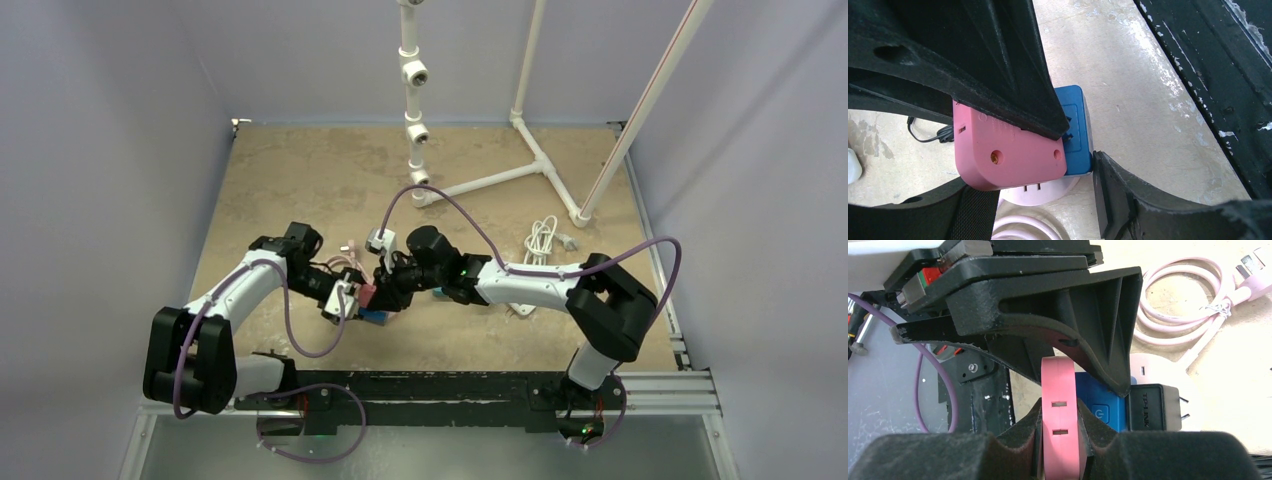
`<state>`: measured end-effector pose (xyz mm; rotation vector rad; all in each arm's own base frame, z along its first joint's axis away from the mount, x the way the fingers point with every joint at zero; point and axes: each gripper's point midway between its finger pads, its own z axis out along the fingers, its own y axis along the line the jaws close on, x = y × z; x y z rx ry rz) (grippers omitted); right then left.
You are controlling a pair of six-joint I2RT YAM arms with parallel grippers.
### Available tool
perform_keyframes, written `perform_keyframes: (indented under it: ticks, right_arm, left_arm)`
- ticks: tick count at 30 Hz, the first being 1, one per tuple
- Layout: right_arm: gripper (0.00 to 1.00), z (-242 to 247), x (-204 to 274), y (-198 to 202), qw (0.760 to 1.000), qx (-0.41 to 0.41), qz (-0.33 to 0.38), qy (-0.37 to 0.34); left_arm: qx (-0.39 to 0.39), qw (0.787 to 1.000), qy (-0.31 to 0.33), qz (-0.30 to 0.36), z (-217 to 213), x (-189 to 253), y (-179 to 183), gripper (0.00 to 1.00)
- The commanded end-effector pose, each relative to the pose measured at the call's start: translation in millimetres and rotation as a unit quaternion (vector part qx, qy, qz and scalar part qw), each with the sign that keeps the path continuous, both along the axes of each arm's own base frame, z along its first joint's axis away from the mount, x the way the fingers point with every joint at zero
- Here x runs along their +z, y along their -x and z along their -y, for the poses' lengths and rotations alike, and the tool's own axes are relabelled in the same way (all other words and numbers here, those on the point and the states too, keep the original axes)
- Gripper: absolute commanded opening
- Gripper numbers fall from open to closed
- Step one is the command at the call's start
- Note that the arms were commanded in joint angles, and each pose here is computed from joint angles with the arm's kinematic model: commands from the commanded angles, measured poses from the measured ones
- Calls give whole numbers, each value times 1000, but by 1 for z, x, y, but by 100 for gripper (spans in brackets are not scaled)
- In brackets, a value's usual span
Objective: Insert the plug
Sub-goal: Insert the plug into the socket.
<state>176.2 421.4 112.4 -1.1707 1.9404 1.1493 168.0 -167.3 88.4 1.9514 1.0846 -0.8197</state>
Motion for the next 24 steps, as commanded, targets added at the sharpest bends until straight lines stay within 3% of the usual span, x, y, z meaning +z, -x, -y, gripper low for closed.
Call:
perform_keyframes:
  ticks: [1,24]
  right_arm:
    - [0,53,-57,-40,987,-100,7,128]
    - [0,29,4,-81,986,-127,98,51]
  left_arm:
    - [-21,999,14,-45,0,11,29,0]
    - [0,998,23,-53,3,3,29,0]
